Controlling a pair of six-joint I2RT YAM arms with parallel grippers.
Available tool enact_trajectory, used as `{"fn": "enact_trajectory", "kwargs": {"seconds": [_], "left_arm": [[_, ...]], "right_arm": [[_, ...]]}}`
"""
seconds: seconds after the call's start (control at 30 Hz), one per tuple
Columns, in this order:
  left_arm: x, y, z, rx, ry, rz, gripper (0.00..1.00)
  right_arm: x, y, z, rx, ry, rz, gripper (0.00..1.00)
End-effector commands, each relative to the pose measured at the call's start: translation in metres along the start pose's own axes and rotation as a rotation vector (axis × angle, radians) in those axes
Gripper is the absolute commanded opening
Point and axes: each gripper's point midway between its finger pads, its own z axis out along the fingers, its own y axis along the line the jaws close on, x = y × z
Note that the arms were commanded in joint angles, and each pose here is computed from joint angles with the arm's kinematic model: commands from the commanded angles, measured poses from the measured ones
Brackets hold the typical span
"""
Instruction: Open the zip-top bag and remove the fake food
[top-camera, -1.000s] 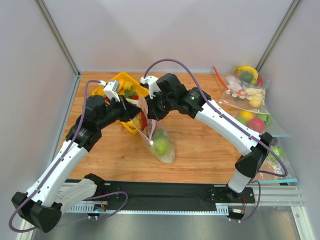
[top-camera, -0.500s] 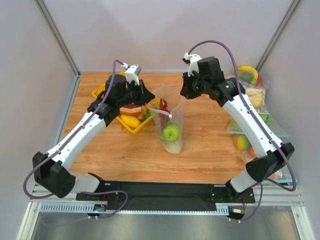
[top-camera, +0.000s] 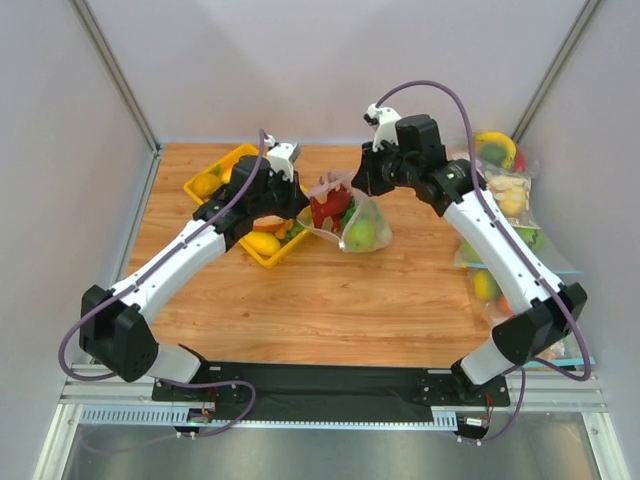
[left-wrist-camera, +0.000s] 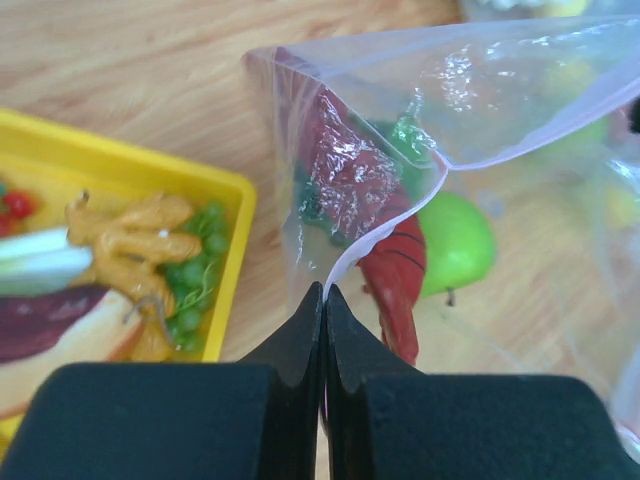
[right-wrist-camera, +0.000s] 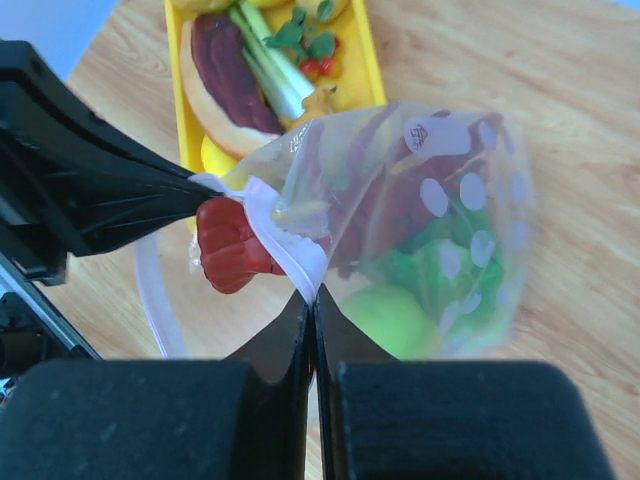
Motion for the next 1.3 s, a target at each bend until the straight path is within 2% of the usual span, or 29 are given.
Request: {"fn": "enact_trajectory", "kwargs": {"seconds": [0.0, 0.1, 0.27, 0.33, 0.37, 0.43, 0.53, 0.67, 0.77, 0.9, 1.13, 1.27], "left_arm": [[0.049, 0.039, 0.009, -0.151, 0.13, 0.024, 0.0], [0.063, 0.06, 0.003, -0.262, 0.145, 0.016, 0.0], [0.058, 0.069, -0.017, -0.35, 0.085, -0.03, 0.02], [0.057, 0.07, -0.028, -0.383, 0.046, -0.04, 0.12], [0.061, 0.072, -0.033, -0.409, 0.036, -0.041, 0.22], [0.05, 0.073, -0.048, -0.462, -0.028, -0.048, 0.34], [0.041, 0.06, -0.061, -0.419, -0.098, -0.069, 0.43], [0.031, 0.018, -0.052, -0.173, -0.17, -0.125, 0.43], [0.034, -0.003, -0.04, -0.057, -0.139, -0.174, 0.43], [0.047, -0.009, -0.026, -0.02, -0.073, -0.205, 0.41], [0.067, -0.016, -0.031, -0.007, -0.002, -0.241, 0.41], [0.064, -0.033, -0.045, 0.051, -0.07, -0.191, 0.43]], "right_arm": [[0.009, 0.022, 0.029, -0.112, 0.006, 0.029, 0.0], [0.023, 0.039, 0.042, -0.155, 0.042, 0.019, 0.0], [0.03, 0.059, 0.052, -0.211, 0.04, 0.015, 0.0], [0.031, 0.061, 0.056, -0.219, 0.04, 0.022, 0.0], [0.034, 0.062, 0.059, -0.221, 0.048, 0.024, 0.0], [0.037, 0.064, 0.062, -0.226, 0.059, 0.024, 0.0], [0.039, 0.065, 0.067, -0.23, 0.067, 0.029, 0.0], [0.039, 0.068, 0.067, -0.242, 0.067, 0.025, 0.0], [0.041, 0.068, 0.07, -0.243, 0.078, 0.027, 0.0], [0.044, 0.071, 0.07, -0.25, 0.084, 0.028, 0.0], [0.046, 0.07, 0.071, -0.244, 0.087, 0.026, 0.0], [0.047, 0.067, 0.075, -0.228, 0.091, 0.026, 0.0]]}}
